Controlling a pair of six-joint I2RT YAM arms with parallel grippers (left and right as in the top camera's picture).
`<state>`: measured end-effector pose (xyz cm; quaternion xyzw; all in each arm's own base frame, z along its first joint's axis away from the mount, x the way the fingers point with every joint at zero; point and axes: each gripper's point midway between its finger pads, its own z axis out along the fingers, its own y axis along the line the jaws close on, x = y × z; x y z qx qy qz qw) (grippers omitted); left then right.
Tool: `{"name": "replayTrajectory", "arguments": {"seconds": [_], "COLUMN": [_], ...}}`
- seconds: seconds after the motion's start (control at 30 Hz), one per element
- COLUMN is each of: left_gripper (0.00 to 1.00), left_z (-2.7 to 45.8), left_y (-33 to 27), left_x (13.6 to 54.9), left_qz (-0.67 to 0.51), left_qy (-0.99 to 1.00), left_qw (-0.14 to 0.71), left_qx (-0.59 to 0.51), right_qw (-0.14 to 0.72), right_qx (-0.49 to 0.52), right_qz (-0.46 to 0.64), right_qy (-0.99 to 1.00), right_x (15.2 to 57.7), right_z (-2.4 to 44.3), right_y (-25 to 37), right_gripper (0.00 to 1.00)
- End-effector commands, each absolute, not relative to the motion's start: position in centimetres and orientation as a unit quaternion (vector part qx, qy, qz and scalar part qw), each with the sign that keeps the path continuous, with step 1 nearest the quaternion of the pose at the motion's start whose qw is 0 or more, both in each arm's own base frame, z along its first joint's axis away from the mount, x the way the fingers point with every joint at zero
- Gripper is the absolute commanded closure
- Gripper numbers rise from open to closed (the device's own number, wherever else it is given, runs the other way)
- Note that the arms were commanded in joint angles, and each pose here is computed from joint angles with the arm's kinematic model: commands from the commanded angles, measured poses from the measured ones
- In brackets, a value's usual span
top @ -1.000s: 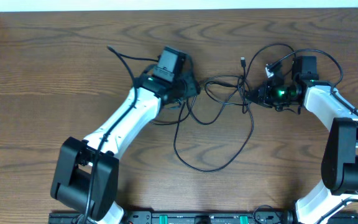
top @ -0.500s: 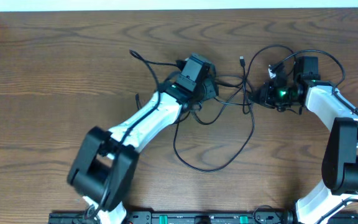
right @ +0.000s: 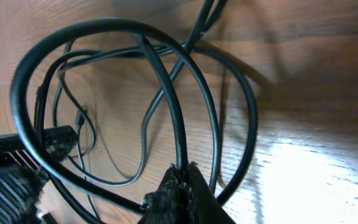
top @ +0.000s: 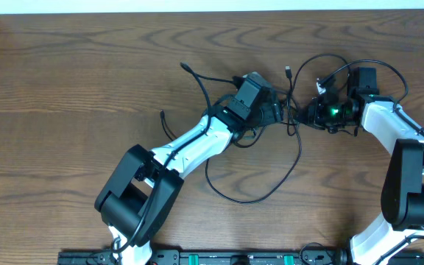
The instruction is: Untangle cables
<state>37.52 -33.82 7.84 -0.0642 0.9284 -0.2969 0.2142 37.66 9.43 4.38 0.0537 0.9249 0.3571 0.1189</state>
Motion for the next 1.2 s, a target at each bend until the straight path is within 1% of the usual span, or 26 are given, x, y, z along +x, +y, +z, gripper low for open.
{"name": "replayTrajectory", "arguments": {"seconds": [0.0, 0.13, 0.23, 0.4, 0.5, 0.53, 0.63, 0.67, 0.7, 0.77, 0.97, 1.17], "left_gripper": [0.23, 0.23, 0.23, 0.25, 0.27, 0.28, 0.28, 0.23, 0.21, 0.20, 0.19, 0.19], "left_z": [8.3, 8.8, 8.8, 6.1, 6.2, 7.0, 10.5, 11.4, 12.3, 12.8, 13.6, 11.3], "left_y": [-34.3, -33.9, -33.8, -31.2, -30.0, -29.8, -29.3, -29.1, -29.2, -29.5, -30.6, -32.1], "left_x": [37.6, 38.5, 38.3, 35.7, 34.3, 34.2, 34.9, 35.2, 35.5, 35.9, 38.4, 39.4], "left_qz": [-0.294, -0.284, -0.277, -0.209, -0.183, -0.183, -0.187, -0.186, -0.190, -0.195, -0.208, -0.215], "left_qy": [0.927, 0.924, 0.928, 0.959, 0.968, 0.968, 0.957, 0.953, 0.949, 0.944, 0.925, 0.922], "left_qw": [0.229, 0.251, 0.247, 0.187, 0.169, 0.173, 0.221, 0.237, 0.253, 0.267, 0.318, 0.321], "left_qx": [-0.034, -0.044, -0.038, -0.038, -0.013, -0.007, -0.002, -0.001, 0.008, 0.022, 0.014, 0.013], "right_qw": [0.117, 0.113, 0.113, 0.116, 0.117, 0.118, 0.119, 0.119, 0.119, 0.119, 0.119, 0.118], "right_qx": [0.021, 0.009, 0.009, 0.011, 0.010, 0.010, 0.010, 0.010, 0.010, 0.010, 0.010, 0.009], "right_qz": [0.366, 0.366, 0.366, 0.360, 0.359, 0.359, 0.359, 0.359, 0.359, 0.359, 0.360, 0.363], "right_qy": [0.923, 0.924, 0.924, 0.926, 0.926, 0.926, 0.926, 0.926, 0.926, 0.926, 0.926, 0.924], "right_x": [37.1, 36.8, 36.8, 36.9, 37.0, 37.0, 37.1, 37.1, 37.1, 37.1, 37.1, 37.0], "right_z": [4.5, 4.5, 4.5, 4.4, 4.4, 4.4, 4.4, 4.4, 4.4, 4.4, 4.4, 4.5], "right_y": [10.2, 10.8, 10.8, 10.5, 10.5, 10.5, 10.5, 10.5, 10.5, 10.5, 10.5, 10.6], "right_gripper": [0.99, 0.99, 0.99, 0.99, 0.99, 0.99, 0.99, 0.99, 0.99, 0.99, 0.99, 0.99]}}
